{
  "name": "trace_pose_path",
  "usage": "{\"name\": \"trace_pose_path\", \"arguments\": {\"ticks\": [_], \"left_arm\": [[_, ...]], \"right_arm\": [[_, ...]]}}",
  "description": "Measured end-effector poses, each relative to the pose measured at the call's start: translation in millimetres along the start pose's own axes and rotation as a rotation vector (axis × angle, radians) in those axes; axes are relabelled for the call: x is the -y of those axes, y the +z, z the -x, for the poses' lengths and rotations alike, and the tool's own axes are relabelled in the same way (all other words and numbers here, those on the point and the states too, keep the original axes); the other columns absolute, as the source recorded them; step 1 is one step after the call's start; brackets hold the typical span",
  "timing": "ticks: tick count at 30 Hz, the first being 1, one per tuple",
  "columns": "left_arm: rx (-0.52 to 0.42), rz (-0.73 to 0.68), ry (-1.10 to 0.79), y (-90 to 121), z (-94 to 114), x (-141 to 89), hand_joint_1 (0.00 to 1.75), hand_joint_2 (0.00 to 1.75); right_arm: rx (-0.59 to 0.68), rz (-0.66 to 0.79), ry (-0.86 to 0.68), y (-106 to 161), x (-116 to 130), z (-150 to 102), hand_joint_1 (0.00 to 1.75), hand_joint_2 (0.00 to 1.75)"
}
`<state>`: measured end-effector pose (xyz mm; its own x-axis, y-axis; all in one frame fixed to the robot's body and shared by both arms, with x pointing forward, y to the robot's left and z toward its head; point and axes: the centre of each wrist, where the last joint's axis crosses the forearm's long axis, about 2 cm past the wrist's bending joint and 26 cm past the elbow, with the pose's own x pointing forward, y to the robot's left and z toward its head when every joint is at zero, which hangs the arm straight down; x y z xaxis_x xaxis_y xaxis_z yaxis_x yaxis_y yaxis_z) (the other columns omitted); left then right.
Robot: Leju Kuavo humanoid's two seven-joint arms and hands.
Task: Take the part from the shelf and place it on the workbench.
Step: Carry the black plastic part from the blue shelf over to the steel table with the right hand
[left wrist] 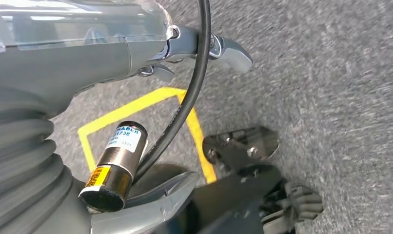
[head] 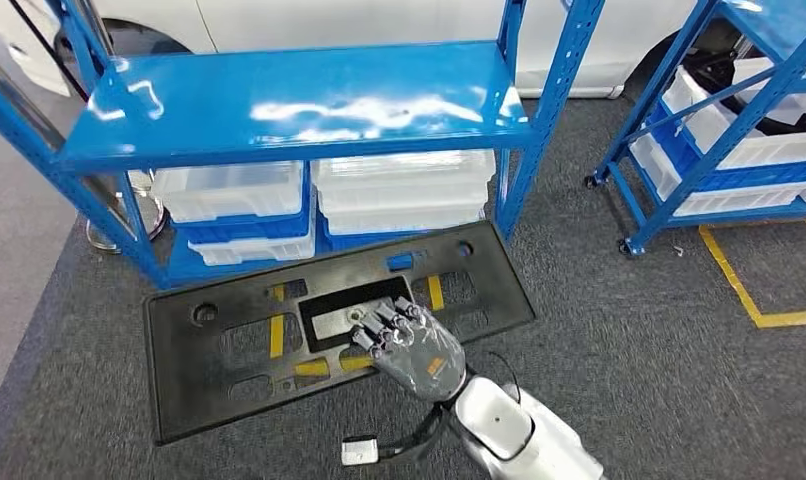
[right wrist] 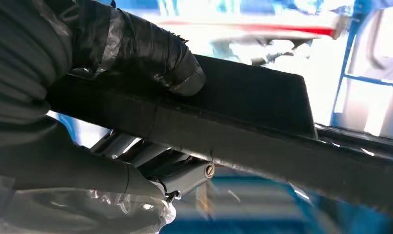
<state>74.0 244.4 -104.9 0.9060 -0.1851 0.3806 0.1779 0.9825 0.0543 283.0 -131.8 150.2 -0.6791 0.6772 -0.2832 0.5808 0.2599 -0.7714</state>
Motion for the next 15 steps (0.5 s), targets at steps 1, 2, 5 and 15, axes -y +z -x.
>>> {"name": "trace_pose_path", "arguments": {"ticks": [1, 2, 5, 15], "left_arm": [[0.003, -0.001, -0.002, -0.4, -1.6, -0.5, 0.0, 1.75], [0.007, -0.001, -0.004, -0.7, -3.0, -0.8, 0.0, 1.75], [0.018, -0.002, -0.005, -1.6, -7.2, -1.6, 0.0, 1.75], [0.014, 0.0, -0.007, -1.9, -9.1, -0.4, 0.0, 1.75]], "right_arm": [[0.01, 0.006, 0.018, 0.1, 1.2, 1.7, 1.75, 1.75], [0.014, 0.009, 0.028, 0.8, 2.0, 3.8, 1.75, 1.75], [0.015, 0.009, 0.044, 3.3, 2.8, 9.7, 1.75, 1.75], [-0.007, 0.022, 0.036, 3.2, 6.0, 15.3, 1.75, 1.75]]}}
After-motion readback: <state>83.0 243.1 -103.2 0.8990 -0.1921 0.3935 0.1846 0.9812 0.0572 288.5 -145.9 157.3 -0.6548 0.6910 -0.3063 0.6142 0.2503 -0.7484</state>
